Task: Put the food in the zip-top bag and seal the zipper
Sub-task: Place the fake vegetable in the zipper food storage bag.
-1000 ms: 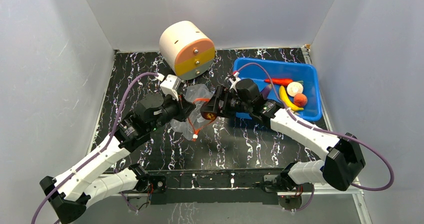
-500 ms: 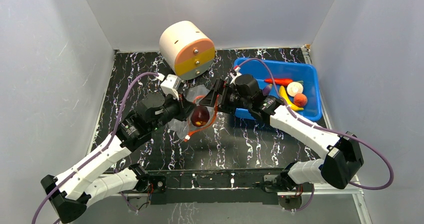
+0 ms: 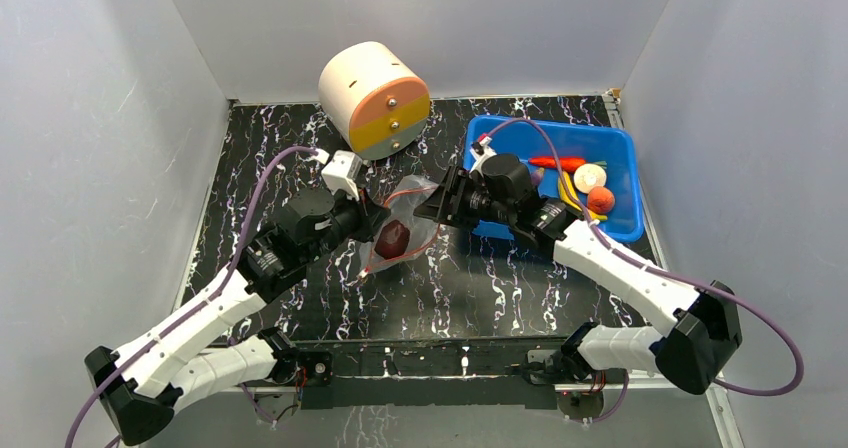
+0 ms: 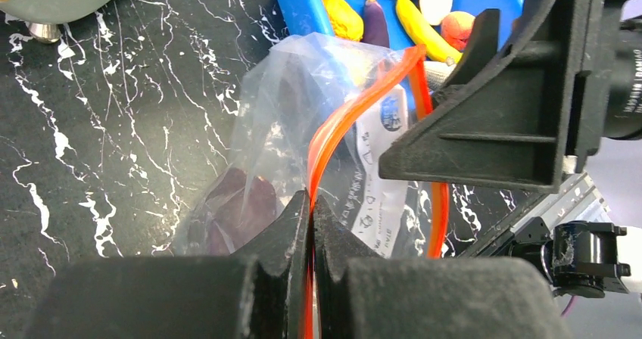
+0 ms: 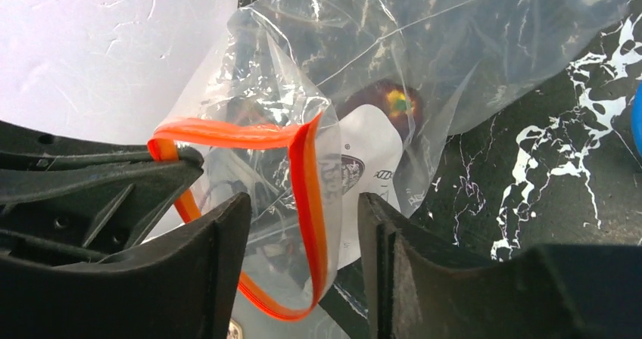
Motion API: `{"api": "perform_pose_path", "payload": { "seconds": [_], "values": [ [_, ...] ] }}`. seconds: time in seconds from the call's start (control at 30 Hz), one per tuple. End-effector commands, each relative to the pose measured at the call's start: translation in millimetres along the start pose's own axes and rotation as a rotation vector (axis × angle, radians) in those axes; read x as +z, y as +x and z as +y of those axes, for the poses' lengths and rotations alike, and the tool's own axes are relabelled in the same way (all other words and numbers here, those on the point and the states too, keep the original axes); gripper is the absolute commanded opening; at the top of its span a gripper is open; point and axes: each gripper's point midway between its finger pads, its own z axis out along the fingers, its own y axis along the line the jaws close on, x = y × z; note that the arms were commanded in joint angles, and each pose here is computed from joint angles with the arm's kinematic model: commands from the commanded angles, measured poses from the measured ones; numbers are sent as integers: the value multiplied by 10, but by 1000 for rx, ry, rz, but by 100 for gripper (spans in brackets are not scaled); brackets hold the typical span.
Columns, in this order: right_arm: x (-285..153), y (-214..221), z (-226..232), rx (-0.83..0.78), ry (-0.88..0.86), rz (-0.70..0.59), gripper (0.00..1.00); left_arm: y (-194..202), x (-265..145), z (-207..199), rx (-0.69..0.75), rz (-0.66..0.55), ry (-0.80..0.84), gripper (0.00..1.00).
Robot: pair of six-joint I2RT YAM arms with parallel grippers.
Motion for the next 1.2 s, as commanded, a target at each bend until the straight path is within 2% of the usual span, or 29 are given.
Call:
{"api": "perform_pose_path", "payload": {
  "seconds": [0.0, 0.2, 0.37, 0.5, 0.6, 0.67, 0.8, 0.93, 1.1, 1.17],
  "values": [
    [-98, 14, -13, -21, -2, -9, 46, -182, -1, 6, 8, -52, -21, 0],
    [-143, -111, 4, -52, 34, -48, 17, -225, -30, 180, 76, -50, -114, 0],
    [-170, -424, -165, -170, 204, -137, 13, -479, -345, 508, 177, -124, -291, 0],
    [-33, -364, 40, -165, 69, -112, 12, -662, -567, 595, 228, -185, -339, 0],
    [111, -355, 162, -155, -10, -98, 12, -657, -573, 595, 264, -181, -332, 0],
    [205, -362, 193, -173, -22, -78, 13, -590, -536, 598, 269, -155, -326, 0],
    [301, -439, 255, -279, -28, -57, 22, -306, -373, 585, 231, -101, -283, 0],
    [205, -688, 217, -404, 73, -107, 35, -7, -192, 537, 167, -44, -228, 0],
    [4, -992, 70, -482, 191, -182, 50, 105, -120, 534, 160, -25, -211, 0],
    [-76, -1164, -93, -464, 262, -209, 50, 106, -133, 546, 167, -28, -213, 0]
  ]
}}
